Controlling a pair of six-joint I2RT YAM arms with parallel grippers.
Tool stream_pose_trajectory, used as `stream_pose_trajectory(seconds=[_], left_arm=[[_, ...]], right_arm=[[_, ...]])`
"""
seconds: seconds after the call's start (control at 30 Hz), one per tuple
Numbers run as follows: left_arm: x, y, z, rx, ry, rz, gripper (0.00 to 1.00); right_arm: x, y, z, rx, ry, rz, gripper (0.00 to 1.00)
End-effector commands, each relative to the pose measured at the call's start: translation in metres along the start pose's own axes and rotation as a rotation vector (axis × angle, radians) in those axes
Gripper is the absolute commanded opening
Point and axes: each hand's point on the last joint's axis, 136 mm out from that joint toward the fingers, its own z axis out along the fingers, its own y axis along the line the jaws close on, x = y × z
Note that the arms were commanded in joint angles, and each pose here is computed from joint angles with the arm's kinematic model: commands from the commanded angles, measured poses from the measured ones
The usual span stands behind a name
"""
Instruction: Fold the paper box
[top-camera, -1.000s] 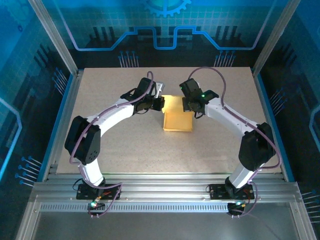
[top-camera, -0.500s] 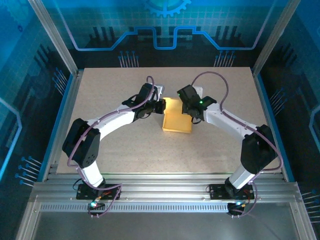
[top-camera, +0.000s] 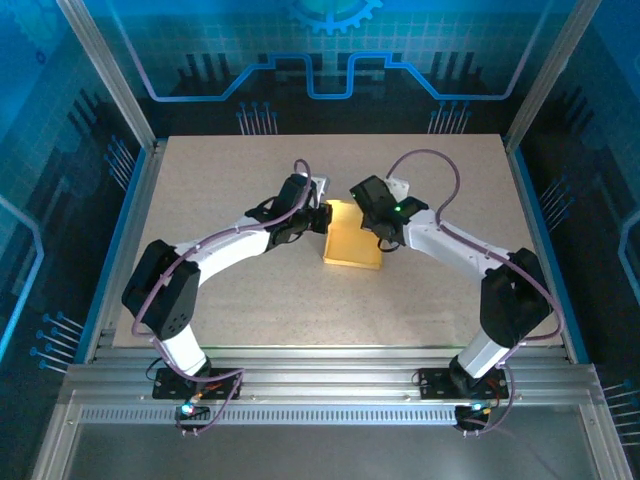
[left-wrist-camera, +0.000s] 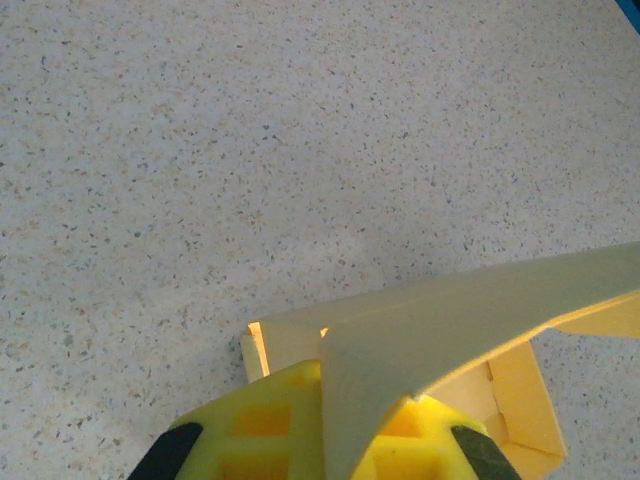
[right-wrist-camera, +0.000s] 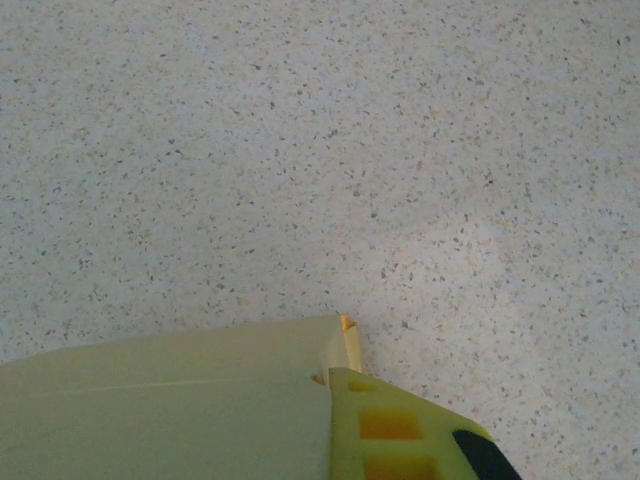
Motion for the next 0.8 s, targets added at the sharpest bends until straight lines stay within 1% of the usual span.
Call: stream_pose_trajectory(seconds=[0.0,0.1,0.33,0.53,0.77], left_arm=[[-0.011,0.001,-0.012,-0.007,-0.054,-0.023,0.00],[-0.007,0.002,-0.014,-0.008,-0.057,-0.024,0.00],[-0.001,0.006,-0.020,-0.029,-0.112,-0.018,0.00],[0.000,0.008,-0.021,-0.059,-0.146,0.004,0.00],[0.008,0.009,-0.016,-0.062,-0.117,-0.004,0.00]], right_arm=[[0.000,-0.010,0.002,0.087,-0.027,0.054,0.00],[0.007,-0.005,0.003,0.073,-0.024,0.061,0.00],[0.016,-0.001,0.008,0.025,-0.085,0.064,0.00],[0.017,0.005,0.009,0.013,-0.064,0.040,0.00],[0.022,0.012,0.018,0.028,-0.005,0.029,0.00]])
